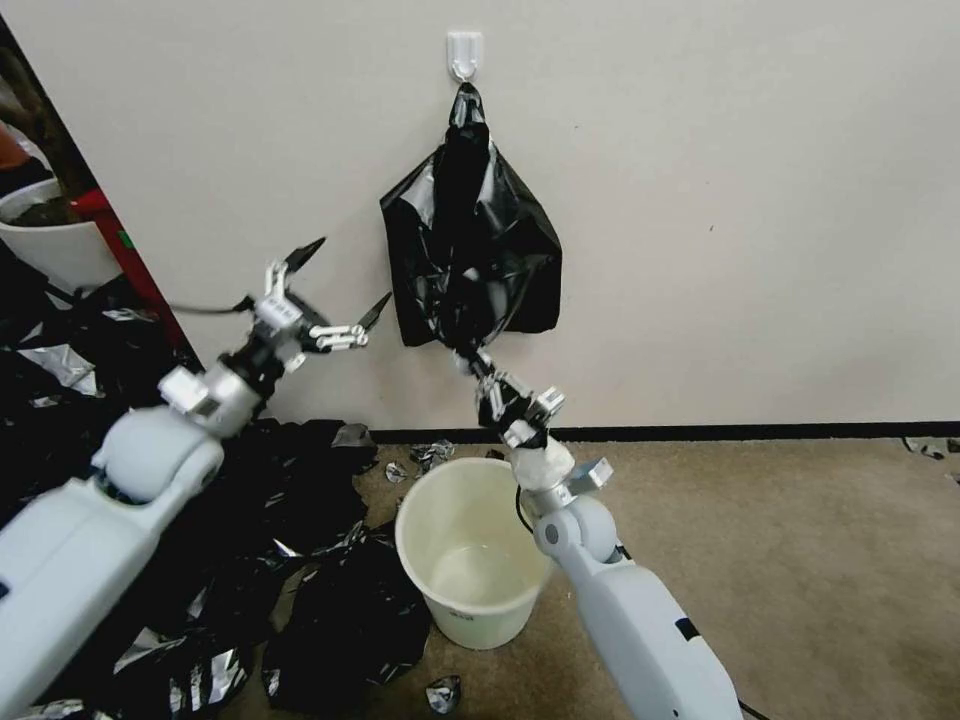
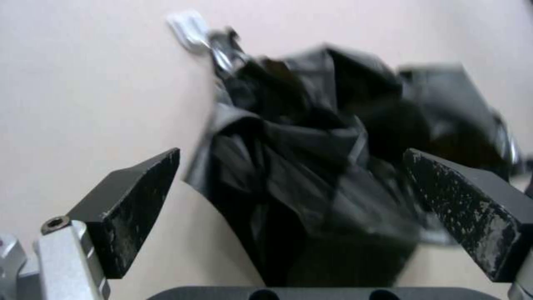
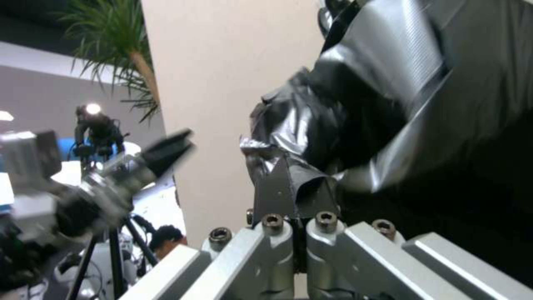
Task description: Place a trash bag onto the trash bin.
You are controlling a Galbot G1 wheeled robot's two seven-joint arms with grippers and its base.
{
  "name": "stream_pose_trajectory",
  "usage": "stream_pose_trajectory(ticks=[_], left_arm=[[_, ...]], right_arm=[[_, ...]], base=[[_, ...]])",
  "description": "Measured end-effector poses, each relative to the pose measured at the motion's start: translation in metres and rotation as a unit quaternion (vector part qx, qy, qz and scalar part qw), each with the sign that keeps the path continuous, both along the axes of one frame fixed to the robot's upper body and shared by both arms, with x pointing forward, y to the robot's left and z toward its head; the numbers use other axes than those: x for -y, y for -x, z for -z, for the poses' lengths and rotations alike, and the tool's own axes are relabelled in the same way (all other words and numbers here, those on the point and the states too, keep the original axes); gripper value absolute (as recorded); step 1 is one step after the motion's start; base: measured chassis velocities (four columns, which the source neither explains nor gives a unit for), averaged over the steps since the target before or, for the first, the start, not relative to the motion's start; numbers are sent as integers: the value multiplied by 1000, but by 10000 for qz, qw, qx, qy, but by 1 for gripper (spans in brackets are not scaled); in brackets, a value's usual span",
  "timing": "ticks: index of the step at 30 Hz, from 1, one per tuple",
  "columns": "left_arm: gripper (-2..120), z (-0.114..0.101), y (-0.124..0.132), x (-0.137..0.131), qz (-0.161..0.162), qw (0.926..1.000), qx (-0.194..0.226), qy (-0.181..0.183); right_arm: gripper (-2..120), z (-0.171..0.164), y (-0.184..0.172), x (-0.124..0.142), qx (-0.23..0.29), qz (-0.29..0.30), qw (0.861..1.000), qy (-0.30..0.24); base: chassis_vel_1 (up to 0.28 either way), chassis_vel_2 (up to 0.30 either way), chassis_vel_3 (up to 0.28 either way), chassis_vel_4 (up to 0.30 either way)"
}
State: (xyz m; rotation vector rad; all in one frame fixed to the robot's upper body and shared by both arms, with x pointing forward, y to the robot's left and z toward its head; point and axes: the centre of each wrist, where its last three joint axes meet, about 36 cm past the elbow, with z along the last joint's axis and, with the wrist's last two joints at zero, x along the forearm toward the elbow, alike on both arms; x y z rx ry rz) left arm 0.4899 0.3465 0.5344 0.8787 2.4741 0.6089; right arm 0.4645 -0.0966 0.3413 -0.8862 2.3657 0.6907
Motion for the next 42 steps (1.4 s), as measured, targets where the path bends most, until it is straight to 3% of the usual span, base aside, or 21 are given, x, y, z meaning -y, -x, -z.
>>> stream_pose_trajectory(ticks=[6,11,24,29,32,42], left_arm=[[100,9,-16,16,10,9988,-331,-357],[100,8,-27,36,106,9981,-449,-408],[100,1,-36,55,179,9966,14,-803],[86,3,-39,54,35,9952,-69,-971],[72,5,-37,51,-106,9940,-244,-1062],[39,7,-37,56,-267,9937,-625,-895]], right_arm=[[0,4,11,-1,-41,12,10000,52],[0,0,16,-4,5,-3,10000,2],[0,-7,18,-12,66,-43,9999,-62],[0,-12,18,-14,115,-57,9999,-91],[0,-16,18,-13,160,-58,9998,-107],[0,-24,19,-13,198,-36,9997,-170]], base=[[0,0,0,0],[0,0,0,0],[0,0,0,0],[0,0,0,0],[0,0,0,0],[0,0,0,0]])
